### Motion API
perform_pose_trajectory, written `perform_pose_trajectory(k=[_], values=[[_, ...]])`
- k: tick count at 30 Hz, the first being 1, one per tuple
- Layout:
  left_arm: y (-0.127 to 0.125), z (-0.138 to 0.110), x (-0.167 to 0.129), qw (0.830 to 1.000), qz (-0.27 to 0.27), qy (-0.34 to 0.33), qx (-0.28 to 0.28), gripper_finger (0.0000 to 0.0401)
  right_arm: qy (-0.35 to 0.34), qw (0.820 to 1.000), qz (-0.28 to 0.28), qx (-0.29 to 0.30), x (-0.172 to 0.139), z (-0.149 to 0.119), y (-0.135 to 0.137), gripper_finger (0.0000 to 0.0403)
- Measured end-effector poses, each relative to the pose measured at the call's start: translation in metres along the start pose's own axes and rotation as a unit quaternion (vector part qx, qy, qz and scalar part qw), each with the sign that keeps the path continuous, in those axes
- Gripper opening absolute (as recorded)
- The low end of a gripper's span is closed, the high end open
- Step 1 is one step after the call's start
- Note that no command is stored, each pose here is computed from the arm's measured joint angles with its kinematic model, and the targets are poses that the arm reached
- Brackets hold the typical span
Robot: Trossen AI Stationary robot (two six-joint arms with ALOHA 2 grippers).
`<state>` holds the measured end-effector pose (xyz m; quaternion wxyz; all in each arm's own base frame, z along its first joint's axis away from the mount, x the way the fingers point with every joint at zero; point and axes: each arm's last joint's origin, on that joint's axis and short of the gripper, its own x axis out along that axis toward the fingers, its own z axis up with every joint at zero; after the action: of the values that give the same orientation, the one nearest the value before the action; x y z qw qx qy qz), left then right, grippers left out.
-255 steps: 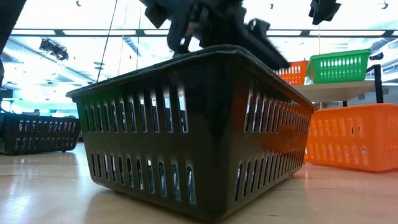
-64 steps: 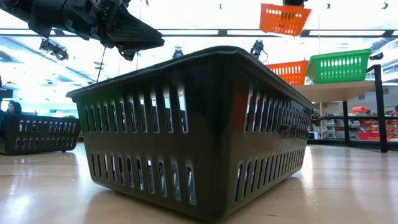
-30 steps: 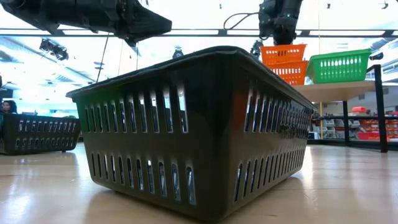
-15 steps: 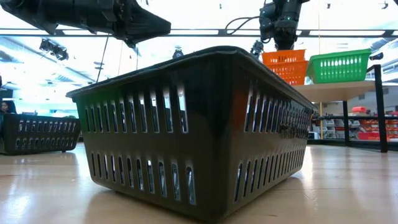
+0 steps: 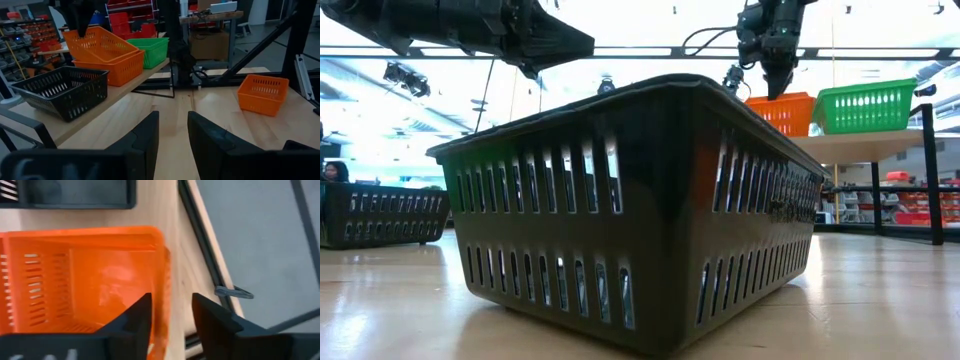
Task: Stack baskets on shelf by color
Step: Stack the top orange bin on top of the orange bin on the shelf
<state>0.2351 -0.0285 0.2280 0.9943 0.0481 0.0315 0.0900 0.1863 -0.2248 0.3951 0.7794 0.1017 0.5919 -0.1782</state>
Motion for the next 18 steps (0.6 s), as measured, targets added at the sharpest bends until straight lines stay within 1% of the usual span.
perform_pose_trajectory(k=[5,9,13,18], values=[[0.0000,0.0000,0.0000,1.000,0.000,0.000,0.000,0.0110,-0.012,1.000,-0.013,-0.001,-0.0075,-0.0031,0.0019,0.0189],[0.0000,0.0000,0.0000,1.000,0.000,0.000,0.000,0.0110,-0.020,1.000,0.001,0.016,-0.0079,-0.0028,0.0028,0.0200],[0.0000,-0.0003,0.0000,1.000,0.000,0.001,-0.002,0.0110,-0.021,1.000,0.006,0.013,-0.0079,-0.0029,0.0032,0.0184],[-0.0001,-0.0013,0.0000,1.000,0.000,0.006,-0.005,0.0110,-0.031,0.998,0.051,0.015,-0.0079,-0.0035,0.0064,0.0144]])
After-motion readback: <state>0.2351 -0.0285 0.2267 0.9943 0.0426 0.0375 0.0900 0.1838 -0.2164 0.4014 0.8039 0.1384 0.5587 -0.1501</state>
